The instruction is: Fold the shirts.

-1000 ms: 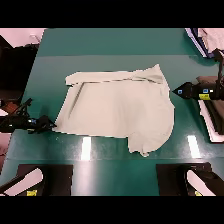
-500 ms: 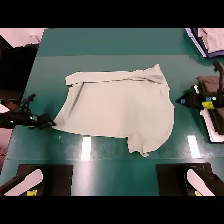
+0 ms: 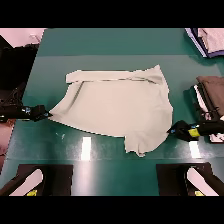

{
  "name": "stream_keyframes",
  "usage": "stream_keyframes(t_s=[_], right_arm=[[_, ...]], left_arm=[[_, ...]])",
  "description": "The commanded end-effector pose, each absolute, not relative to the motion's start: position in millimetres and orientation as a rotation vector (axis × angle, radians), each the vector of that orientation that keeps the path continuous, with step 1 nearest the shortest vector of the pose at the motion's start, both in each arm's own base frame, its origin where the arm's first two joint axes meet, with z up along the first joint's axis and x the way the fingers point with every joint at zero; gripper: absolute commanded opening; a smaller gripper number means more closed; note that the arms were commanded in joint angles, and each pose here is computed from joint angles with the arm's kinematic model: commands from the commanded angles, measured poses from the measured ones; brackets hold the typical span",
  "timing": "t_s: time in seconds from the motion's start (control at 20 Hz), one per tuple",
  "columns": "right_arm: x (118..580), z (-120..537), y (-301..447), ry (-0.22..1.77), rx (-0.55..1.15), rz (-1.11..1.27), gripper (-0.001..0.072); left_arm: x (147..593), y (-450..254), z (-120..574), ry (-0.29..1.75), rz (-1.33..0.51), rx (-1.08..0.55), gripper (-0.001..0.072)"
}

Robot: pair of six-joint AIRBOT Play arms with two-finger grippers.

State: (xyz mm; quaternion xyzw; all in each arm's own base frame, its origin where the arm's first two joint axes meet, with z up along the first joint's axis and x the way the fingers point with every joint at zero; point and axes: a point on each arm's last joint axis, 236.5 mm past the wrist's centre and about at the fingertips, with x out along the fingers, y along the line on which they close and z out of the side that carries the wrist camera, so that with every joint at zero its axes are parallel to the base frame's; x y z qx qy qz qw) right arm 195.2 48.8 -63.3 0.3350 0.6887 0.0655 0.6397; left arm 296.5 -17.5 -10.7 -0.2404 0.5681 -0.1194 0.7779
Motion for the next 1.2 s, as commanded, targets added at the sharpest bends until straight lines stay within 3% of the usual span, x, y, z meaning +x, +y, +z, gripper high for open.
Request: stream_keyframes(t_s=[0.0, 0.1, 0.15, 0.35, 0.55, 0.7, 0.9, 1.0, 1.15], right_arm=[[190.4, -86.2, 65.4, 1.632, 0.733, 0.154, 0.0458], [198.7, -84.6, 70.2, 1.630, 0.691, 0.180, 0.0441], [202.6, -81.8, 72.3, 1.628, 0.675, 0.195, 0.0393], [213.5, -68.9, 77.4, 1.576, 0.591, 0.238, 0.0015], [247.0, -31.6, 75.8, 1.342, 0.553, 0.241, 0.0016], [310.1, 64.4, 62.2, 0.989, 0.519, 0.228, 0.0015], [366.7, 266.7, 25.1, 0.451, 0.431, 0.192, 0.0015], [363.8, 355.4, 14.0, 0.280, 0.364, 0.189, 0.0015], [339.8, 453.1, 11.7, 0.117, 0.255, 0.197, 0.0015]], left_arm=[[296.6, -18.8, -8.1, 1.226, -0.264, -0.523, 0.0023], [296.2, -19.1, -8.0, 1.227, -0.265, -0.523, 0.0023], [295.6, -19.4, -8.1, 1.230, -0.266, -0.524, 0.0023], [292.4, -21.7, -8.0, 1.243, -0.276, -0.527, 0.0022], [296.6, -26.8, -1.2, 1.226, -0.281, -0.571, 0.0022], [339.7, -35.2, 63.8, 1.036, -0.345, -0.631, 0.0022], [395.9, -38.9, 264.5, 0.560, -0.464, -0.557, 0.0022], [386.9, -41.5, 370.1, 0.334, -0.480, -0.426, 0.0022], [336.4, -55.2, 496.2, 0.045, -0.470, -0.194, 0.0022]])
